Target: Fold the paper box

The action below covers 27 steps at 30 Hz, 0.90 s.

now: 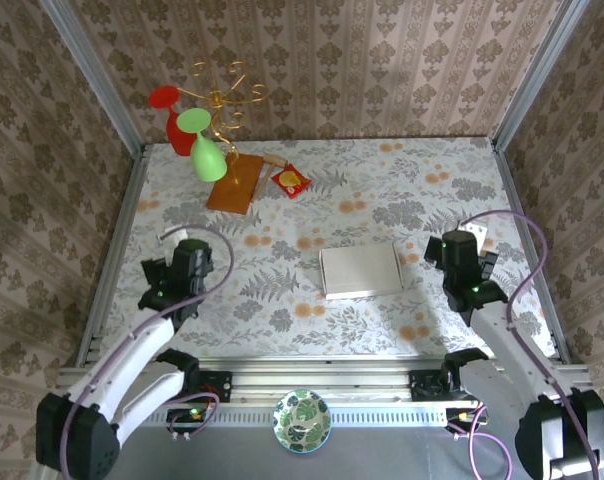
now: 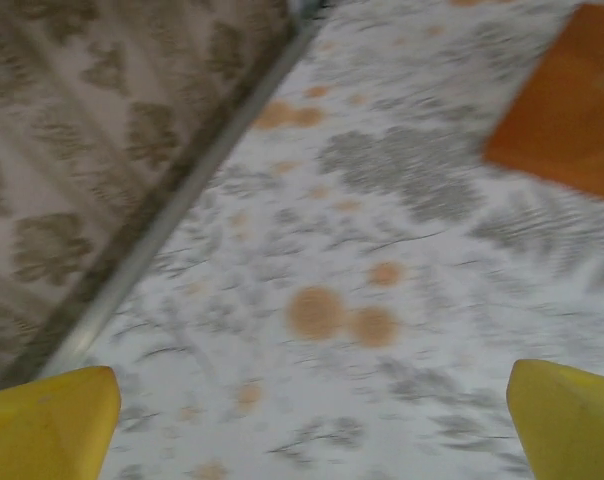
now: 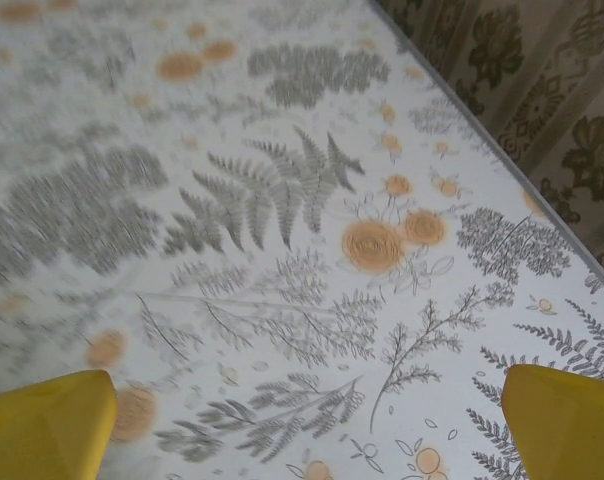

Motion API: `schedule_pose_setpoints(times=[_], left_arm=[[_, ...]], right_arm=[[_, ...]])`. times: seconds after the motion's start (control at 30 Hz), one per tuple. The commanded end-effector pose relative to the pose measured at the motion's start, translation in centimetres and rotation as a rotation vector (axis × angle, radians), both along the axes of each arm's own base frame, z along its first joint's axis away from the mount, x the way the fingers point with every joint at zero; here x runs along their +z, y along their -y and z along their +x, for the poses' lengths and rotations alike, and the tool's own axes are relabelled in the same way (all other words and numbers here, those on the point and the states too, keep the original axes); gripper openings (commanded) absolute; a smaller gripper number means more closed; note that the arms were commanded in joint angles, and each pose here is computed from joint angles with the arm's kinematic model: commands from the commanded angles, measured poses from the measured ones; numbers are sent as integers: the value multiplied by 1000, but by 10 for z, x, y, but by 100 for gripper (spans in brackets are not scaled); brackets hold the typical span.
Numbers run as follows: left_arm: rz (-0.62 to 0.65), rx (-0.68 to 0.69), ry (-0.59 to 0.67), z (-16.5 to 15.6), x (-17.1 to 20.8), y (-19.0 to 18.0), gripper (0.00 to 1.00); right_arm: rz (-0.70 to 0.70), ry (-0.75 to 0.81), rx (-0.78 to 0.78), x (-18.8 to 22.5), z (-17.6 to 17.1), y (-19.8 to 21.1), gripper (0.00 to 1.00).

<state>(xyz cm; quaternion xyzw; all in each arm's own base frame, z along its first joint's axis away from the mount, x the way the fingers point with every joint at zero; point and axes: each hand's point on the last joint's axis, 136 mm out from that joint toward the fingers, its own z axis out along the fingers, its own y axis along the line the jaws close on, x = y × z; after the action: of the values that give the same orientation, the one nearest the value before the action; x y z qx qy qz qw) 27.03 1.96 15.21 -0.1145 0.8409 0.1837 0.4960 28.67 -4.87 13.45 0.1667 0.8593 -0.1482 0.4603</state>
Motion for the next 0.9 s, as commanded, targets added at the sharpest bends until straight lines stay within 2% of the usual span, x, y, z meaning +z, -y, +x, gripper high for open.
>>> schedule_pose_setpoints(times=[0.0, 0.07, 0.13, 0.3, 0.4, 0.57, 0.67, 0.87], left_arm=[[121, 22, 132, 2, 15, -24, 100], [99, -6, 77, 1, -7, -29, 100], [21, -47, 25, 5, -30, -28, 100], [-30, -188, 23, 37, -37, -10, 100], [-74, -243, 58, 61, -37, -1, 100], [-129, -226, 202, 92, -28, -7, 100], [-137, -258, 177, 107, -30, -7, 100], [-71, -349, 321, 106, -45, 1, 100]], right_arm=[[-98, 124, 52, 21, 30, -1, 100], [-87, 101, 104, 5, 39, -9, 100], [-63, 103, 135, -8, 50, -16, 100], [-52, 79, 165, -21, 77, -24, 100], [-42, 151, 195, -13, 95, -32, 100], [-68, 193, 295, -15, 114, -44, 100], [-34, 224, 302, -25, 114, -40, 100], [-20, 291, 291, -31, 106, -35, 100]])
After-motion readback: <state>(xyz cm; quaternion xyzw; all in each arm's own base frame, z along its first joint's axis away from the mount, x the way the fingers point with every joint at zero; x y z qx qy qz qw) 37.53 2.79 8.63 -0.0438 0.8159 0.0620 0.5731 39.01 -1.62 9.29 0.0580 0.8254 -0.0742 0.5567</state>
